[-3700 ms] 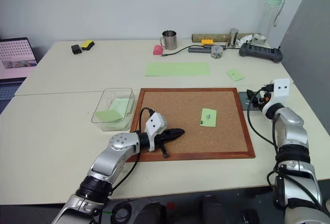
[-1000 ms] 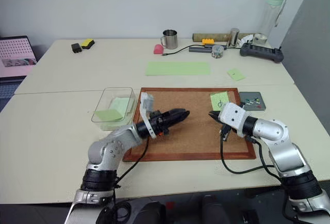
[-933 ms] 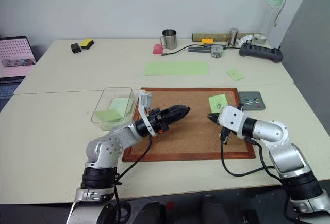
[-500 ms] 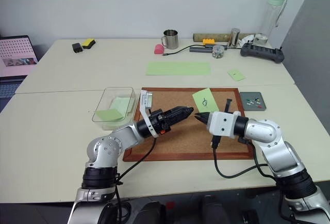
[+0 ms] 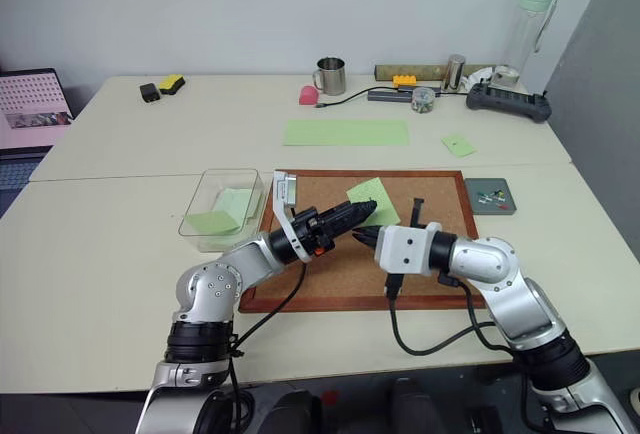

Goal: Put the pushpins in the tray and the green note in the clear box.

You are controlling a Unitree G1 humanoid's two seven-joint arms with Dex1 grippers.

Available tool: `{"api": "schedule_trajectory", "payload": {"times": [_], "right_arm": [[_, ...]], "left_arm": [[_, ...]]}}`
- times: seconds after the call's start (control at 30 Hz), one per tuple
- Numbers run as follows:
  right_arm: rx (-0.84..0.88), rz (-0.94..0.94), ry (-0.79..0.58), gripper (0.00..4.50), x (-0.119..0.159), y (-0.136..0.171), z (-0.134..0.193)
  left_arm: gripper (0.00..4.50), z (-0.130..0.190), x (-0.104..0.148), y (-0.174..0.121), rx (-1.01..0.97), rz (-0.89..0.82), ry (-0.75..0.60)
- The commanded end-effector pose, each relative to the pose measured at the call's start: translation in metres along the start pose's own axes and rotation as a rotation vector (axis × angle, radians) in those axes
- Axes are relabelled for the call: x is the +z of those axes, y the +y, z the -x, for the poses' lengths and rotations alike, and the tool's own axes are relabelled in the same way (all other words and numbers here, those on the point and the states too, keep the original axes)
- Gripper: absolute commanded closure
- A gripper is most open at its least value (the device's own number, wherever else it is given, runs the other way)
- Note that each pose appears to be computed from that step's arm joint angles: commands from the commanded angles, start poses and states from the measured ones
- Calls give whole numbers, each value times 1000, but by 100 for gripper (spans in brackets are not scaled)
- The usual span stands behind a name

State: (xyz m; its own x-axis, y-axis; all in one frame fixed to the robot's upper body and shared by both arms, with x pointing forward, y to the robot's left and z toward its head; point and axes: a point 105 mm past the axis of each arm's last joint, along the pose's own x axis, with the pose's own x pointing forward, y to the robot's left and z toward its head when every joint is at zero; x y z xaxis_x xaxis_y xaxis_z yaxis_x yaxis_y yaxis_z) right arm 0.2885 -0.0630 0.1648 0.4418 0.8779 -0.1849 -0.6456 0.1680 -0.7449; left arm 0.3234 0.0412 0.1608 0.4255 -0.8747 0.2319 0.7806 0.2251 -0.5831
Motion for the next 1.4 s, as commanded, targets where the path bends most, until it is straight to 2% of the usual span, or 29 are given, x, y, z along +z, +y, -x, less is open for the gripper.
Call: {"api": "schedule_trajectory", "payload": {"times": [0.03,0.3,0.5,0.6,0.97,1.03,1.07,1.23,1.3,1.4], "right_arm": [[-17,48,-39,450,14,-8,1],[-7,53,-45,450,16,-6,-1],[-8,58,-42,450,16,-6,1],[-10,58,-42,450,17,-7,1],[-90,45,-43,450,18,-25,11],[-203,-42,-41,450,13,-41,20],[-268,-93,-35,450,8,-51,25],[-615,-362,133,450,-58,-97,77],[-741,-486,170,450,-82,-111,98],[-829,-628,267,450,-117,-118,122]], "left_arm": [[181,0,5,-5,-27,-26,-18],[329,1,-3,-1,-9,-42,5],[446,2,0,5,15,-51,-6],[449,2,1,7,28,-58,-8],[449,3,15,50,278,-130,-55],[449,0,18,43,245,-125,-61],[449,-2,18,39,225,-127,-59],[449,-15,16,-3,36,-229,-13],[449,-20,11,-15,-21,-361,50],[449,-27,-2,-28,-100,-631,160]]}}
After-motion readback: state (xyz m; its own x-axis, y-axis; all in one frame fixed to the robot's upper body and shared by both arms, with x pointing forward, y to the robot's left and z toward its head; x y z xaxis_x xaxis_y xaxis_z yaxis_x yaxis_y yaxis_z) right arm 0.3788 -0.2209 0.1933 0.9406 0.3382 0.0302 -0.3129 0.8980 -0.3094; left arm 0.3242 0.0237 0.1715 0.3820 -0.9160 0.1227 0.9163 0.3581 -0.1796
